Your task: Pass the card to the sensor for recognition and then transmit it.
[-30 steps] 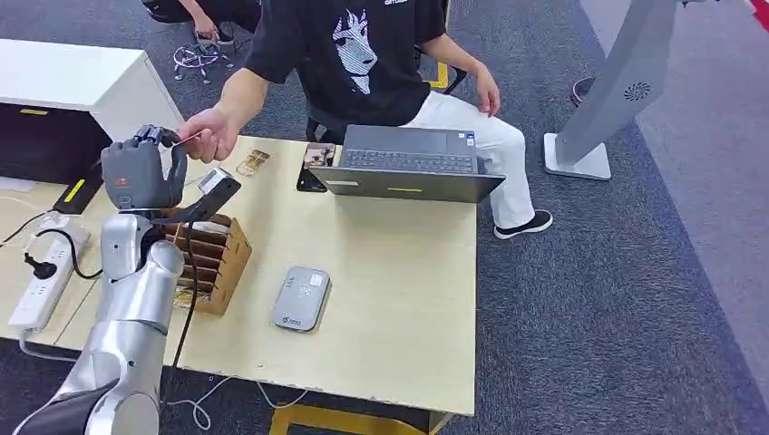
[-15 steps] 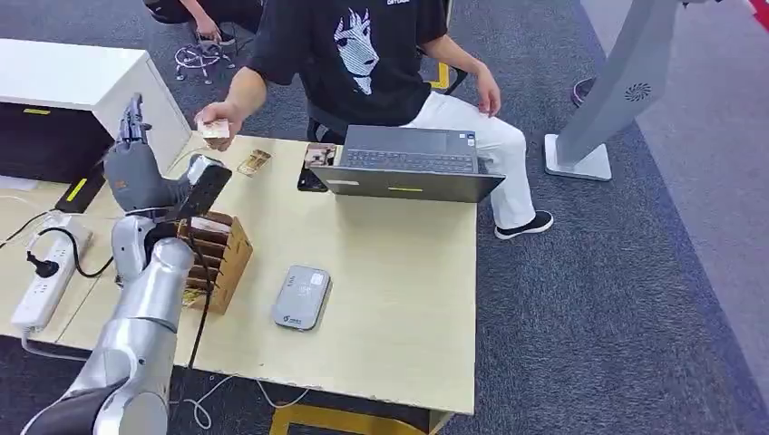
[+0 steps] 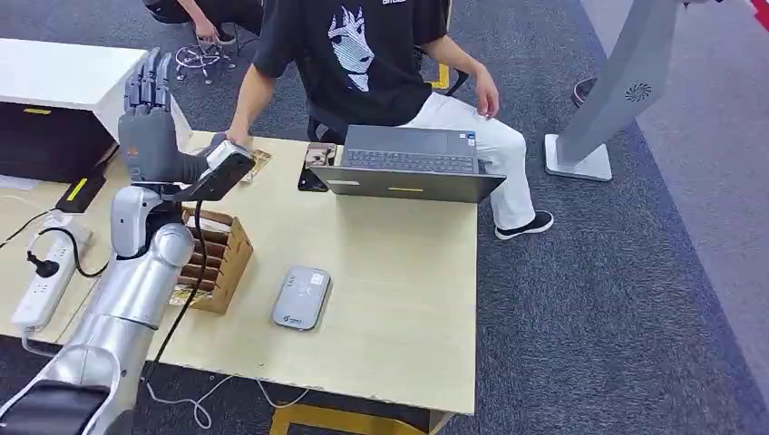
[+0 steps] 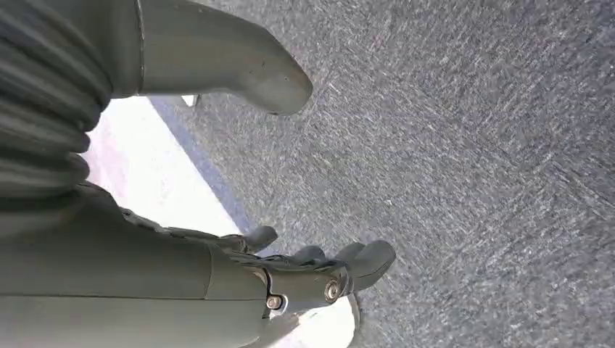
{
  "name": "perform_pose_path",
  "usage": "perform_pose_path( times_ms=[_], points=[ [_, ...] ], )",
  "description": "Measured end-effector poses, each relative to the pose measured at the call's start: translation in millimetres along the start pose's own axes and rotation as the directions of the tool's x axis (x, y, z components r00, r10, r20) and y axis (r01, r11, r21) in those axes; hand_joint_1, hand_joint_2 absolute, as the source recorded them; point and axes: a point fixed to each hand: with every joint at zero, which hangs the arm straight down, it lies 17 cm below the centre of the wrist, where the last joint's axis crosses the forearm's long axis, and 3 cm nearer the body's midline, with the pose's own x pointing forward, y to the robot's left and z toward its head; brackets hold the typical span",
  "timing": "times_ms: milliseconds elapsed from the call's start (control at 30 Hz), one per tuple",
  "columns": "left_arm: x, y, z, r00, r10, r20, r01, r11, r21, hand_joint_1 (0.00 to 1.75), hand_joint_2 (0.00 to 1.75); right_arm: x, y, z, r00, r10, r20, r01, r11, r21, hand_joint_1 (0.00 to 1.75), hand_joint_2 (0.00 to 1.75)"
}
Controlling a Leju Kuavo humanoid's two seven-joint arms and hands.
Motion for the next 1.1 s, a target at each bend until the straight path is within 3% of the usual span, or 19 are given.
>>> perform_pose_path(
  times_ms=[167,367,667,833,1100],
  points=[
    [22,-5,-26,0.998,0.007,0.065,0.009,0.972,-0.236,0.0,1.75,-10,10,6,0.999,-0.032,-0.019,0.032,0.999,0.01,0.0,1.75],
    [47,27,-51,0.986,-0.04,0.163,0.077,0.97,-0.229,0.0,1.75,-14,17,11,0.998,-0.05,-0.024,0.051,0.999,0.019,0.0,1.75],
    [55,34,-53,0.976,-0.064,0.208,0.113,0.967,-0.229,0.0,1.75,-13,19,13,0.998,-0.063,-0.023,0.063,0.998,0.022,0.0,1.75],
    [54,21,-47,0.973,-0.075,0.218,0.154,0.916,-0.37,0.0,1.75,-24,30,22,0.993,-0.107,-0.049,0.108,0.994,0.026,0.0,1.75],
    [69,31,-34,0.951,-0.023,0.309,0.191,0.829,-0.526,0.0,1.75,-39,44,38,0.982,-0.175,-0.075,0.178,0.984,0.031,0.0,1.75]
  ],
)
